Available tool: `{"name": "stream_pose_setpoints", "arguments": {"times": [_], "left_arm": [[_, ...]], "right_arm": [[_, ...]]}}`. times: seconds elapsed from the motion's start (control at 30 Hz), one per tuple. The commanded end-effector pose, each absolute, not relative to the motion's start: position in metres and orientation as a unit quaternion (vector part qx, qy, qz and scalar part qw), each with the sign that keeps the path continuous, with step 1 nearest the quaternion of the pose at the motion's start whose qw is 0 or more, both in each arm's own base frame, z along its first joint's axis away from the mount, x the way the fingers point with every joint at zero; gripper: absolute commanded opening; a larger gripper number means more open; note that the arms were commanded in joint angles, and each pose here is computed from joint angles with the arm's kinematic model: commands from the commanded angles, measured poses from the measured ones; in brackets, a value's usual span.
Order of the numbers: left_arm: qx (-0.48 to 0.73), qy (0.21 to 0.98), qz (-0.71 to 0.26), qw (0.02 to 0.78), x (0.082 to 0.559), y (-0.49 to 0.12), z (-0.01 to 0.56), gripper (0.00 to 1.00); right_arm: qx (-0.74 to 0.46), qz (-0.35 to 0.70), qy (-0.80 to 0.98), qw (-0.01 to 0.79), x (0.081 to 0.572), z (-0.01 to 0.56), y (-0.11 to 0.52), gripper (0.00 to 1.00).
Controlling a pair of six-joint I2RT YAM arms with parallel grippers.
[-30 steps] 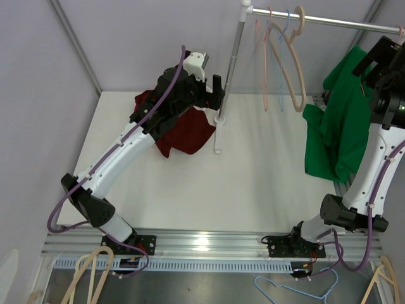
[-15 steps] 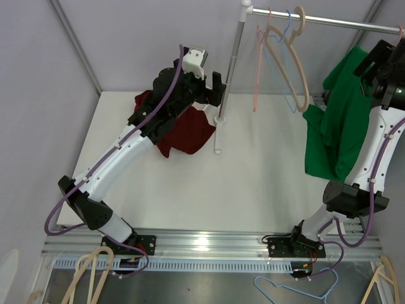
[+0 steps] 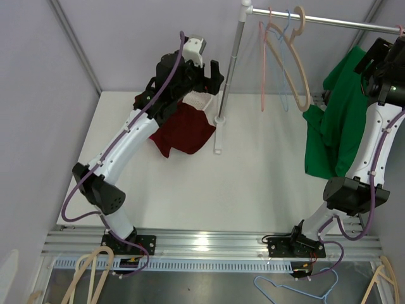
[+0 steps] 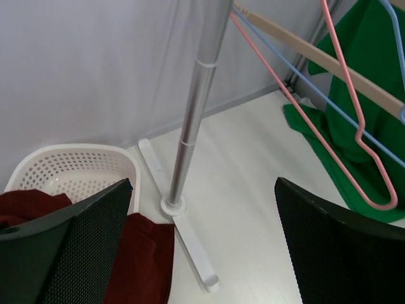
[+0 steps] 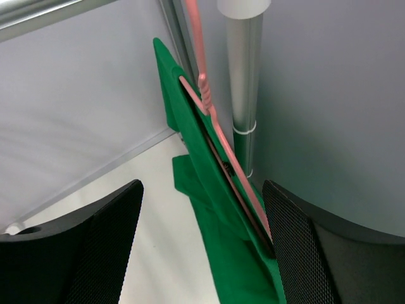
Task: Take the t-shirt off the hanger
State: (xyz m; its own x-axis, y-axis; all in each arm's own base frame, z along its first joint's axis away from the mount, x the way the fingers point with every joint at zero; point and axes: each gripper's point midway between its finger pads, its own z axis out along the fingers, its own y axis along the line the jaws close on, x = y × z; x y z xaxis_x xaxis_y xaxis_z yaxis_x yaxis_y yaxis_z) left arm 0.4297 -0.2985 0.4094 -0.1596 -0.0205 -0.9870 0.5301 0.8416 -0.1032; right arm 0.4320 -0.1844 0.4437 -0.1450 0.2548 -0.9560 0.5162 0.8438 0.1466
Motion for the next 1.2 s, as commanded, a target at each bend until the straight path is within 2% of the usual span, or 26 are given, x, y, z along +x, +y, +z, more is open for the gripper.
{"name": "stream_pose_setpoints", "arguments": {"times": [0.0, 0.3, 0.37, 0.53, 0.97, 1.17], "left_arm": [[0.172, 0.714, -0.266, 0.625, 0.429, -0.302, 0.441, 1.00], [0.181, 0.700, -0.310, 0.617, 0.421, -0.318, 0.464, 1.00], [0.175, 0.697, -0.311, 0.622, 0.422, -0.317, 0.471, 1.00], [0.179, 0.689, -0.317, 0.627, 0.415, -0.324, 0.480, 0.99], [0.207, 0.672, -0.303, 0.643, 0.402, -0.347, 0.492, 0.99], [0.215, 0.673, -0.299, 0.641, 0.398, -0.352, 0.489, 0.99]], "right_arm": [[0.236, -0.142, 0.737, 0.617, 0.440, 0.454, -0.198, 0.81], [0.179, -0.175, 0.762, 0.598, 0.454, 0.430, -0.209, 0.84], [0.173, -0.163, 0.767, 0.596, 0.460, 0.424, -0.211, 0.73], [0.168, -0.158, 0.768, 0.597, 0.473, 0.415, -0.215, 0.63], [0.165, -0.172, 0.742, 0.626, 0.473, 0.437, -0.229, 0.64], [0.155, -0.155, 0.722, 0.656, 0.464, 0.461, -0.216, 0.57]]}}
